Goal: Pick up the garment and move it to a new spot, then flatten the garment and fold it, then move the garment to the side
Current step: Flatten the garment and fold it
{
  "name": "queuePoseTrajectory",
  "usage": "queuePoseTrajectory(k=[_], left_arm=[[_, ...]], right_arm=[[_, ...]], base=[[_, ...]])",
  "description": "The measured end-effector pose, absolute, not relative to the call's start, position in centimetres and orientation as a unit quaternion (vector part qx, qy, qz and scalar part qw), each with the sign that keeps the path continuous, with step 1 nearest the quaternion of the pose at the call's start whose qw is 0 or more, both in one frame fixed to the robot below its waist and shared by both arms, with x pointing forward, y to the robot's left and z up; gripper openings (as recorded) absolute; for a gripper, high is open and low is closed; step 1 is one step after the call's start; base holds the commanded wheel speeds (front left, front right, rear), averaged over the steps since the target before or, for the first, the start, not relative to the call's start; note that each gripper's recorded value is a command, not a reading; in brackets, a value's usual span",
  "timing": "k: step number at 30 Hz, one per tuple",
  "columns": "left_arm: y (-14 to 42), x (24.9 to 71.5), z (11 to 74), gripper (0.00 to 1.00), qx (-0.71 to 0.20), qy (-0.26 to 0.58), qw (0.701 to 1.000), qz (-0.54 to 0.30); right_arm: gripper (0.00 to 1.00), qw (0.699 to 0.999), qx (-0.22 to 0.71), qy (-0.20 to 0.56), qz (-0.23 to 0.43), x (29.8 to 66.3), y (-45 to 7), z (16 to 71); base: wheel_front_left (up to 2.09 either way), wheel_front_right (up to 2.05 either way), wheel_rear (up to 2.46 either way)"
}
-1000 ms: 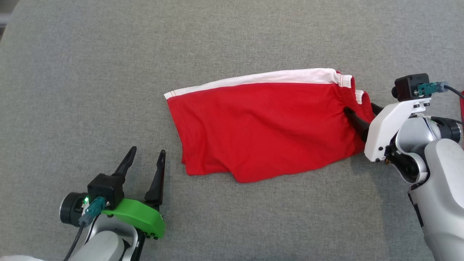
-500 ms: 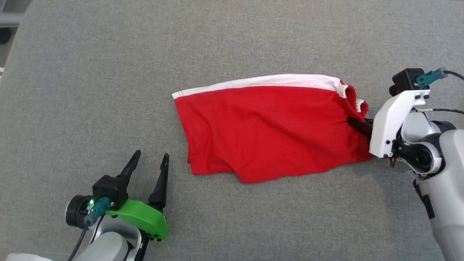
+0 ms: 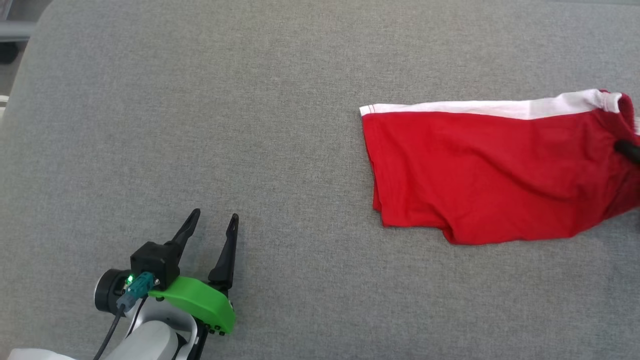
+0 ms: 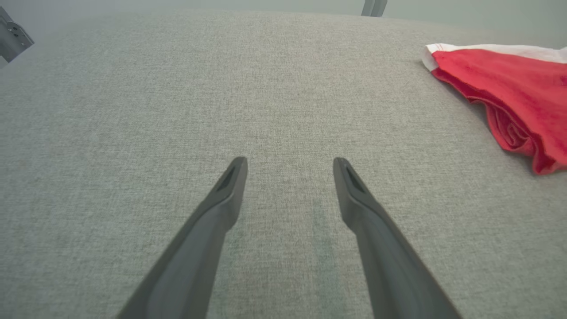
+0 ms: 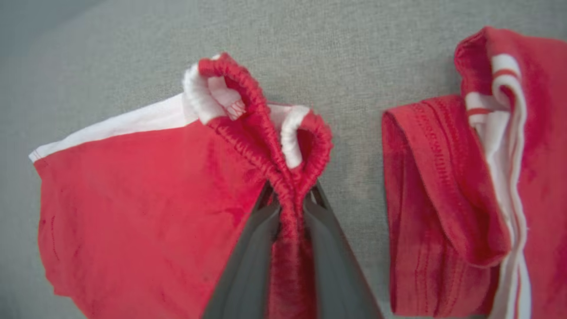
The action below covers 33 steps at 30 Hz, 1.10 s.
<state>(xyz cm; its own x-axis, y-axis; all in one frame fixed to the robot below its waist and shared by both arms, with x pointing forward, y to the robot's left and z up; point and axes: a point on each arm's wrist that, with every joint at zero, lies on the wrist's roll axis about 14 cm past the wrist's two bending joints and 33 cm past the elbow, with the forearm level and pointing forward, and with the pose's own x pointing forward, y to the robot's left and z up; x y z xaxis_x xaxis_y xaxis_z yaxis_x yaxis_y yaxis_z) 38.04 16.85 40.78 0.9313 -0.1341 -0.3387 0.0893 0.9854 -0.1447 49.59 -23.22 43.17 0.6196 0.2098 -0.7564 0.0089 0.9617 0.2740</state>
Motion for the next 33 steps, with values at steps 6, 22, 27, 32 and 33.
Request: queuePoseTrajectory(k=[6, 22, 27, 32, 33], left_arm=[[16.6, 38.1, 41.6, 1.0, -0.065, 0.159, 0.983, -0.062], [16.2, 37.8, 41.3, 1.0, -0.068, 0.158, 0.983, -0.065], [16.2, 37.5, 41.3, 1.0, -0.067, 0.158, 0.983, -0.062], [16.0, 37.3, 41.5, 1.0, -0.069, 0.156, 0.983, -0.063], [15.9, 37.2, 41.6, 1.0, -0.07, 0.154, 0.984, -0.064]], right_arm=[[0.0, 0.888, 0.18, 0.387, 0.172, 49.7, -14.3, 46.6], [0.0, 0.874, 0.147, 0.368, 0.28, 49.0, -0.5, 43.0], [0.0, 0.872, 0.146, 0.359, 0.299, 49.3, 1.6, 43.1], [1.0, 0.871, 0.14, 0.346, 0.32, 49.1, 3.2, 43.9], [1.0, 0.868, 0.14, 0.347, 0.326, 48.6, 3.5, 43.9]], base=[[0.0, 0.0, 0.0], [0.0, 0.0, 0.0], [0.0, 0.0, 0.0], [0.0, 0.0, 0.0], [0.0, 0.0, 0.0]])
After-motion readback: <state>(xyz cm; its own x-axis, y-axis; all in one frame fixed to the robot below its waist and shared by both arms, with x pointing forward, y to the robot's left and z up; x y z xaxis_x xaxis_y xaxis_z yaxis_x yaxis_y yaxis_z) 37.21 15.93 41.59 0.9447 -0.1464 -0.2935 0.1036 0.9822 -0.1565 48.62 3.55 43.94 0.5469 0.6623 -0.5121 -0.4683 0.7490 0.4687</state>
